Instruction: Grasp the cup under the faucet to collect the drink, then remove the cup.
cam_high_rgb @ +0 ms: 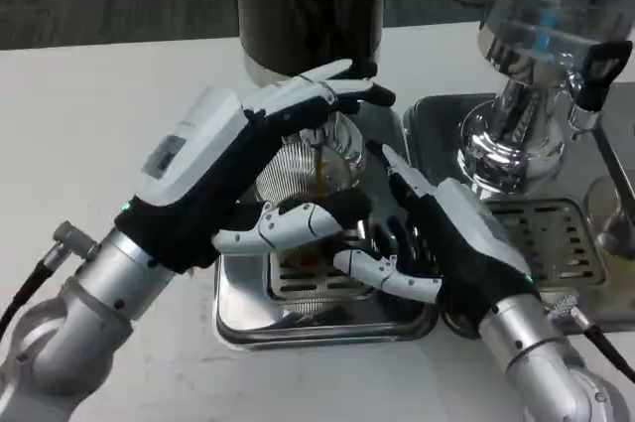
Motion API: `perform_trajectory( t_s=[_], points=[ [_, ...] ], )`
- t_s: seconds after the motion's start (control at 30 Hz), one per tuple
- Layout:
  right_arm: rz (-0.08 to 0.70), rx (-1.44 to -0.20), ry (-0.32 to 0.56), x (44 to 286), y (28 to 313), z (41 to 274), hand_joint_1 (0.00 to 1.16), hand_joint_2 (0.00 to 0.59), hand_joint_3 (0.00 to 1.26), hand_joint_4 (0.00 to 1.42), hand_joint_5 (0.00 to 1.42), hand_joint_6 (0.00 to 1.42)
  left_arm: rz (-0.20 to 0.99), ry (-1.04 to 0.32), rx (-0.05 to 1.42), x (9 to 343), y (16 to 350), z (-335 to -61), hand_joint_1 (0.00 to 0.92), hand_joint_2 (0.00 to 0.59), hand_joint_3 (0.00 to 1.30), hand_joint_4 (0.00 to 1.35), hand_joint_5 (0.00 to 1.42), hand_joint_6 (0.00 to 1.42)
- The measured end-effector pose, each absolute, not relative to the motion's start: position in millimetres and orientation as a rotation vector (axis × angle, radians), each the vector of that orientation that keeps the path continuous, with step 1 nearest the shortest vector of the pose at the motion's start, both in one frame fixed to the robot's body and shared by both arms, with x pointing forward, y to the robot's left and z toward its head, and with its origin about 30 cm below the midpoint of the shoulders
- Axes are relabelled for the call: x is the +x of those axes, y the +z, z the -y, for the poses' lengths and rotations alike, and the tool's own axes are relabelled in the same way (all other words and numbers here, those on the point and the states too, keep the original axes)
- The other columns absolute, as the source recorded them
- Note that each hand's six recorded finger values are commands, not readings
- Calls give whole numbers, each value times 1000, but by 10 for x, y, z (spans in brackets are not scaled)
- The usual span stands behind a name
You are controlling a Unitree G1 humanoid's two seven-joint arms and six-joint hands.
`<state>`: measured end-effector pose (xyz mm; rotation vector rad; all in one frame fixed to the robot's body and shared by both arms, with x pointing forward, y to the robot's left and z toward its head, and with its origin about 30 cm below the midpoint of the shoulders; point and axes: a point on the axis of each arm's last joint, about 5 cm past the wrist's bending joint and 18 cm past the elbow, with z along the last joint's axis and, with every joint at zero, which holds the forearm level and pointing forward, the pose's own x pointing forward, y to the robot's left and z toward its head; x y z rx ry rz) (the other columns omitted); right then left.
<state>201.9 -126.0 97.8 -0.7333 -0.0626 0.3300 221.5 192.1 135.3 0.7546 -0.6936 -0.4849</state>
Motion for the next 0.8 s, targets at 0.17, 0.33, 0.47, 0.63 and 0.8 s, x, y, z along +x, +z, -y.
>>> perform_trajectory(
  t_s=[0.17,0.33,0.47,0.63,0.8],
  points=[
    [75,-735,332,2078,1004,1225,393,179,0,0,0,0,688,-477,747,2205,1345,-1934,0,153,346,167,348,255],
    [60,-741,336,2101,986,1217,373,182,0,0,0,0,690,-465,746,2197,1347,-1941,0,153,351,156,345,232],
    [62,-740,337,2110,990,1213,378,181,0,0,0,0,686,-445,743,2169,1341,-1959,0,154,335,107,302,196],
    [62,-737,337,2117,990,1204,383,181,0,0,0,0,679,-405,738,2115,1325,-2010,0,154,284,52,261,161],
    [42,-739,340,2127,957,1217,385,181,0,0,0,0,645,-314,729,2017,1260,-2124,0,138,220,0,185,98]
  ],
)
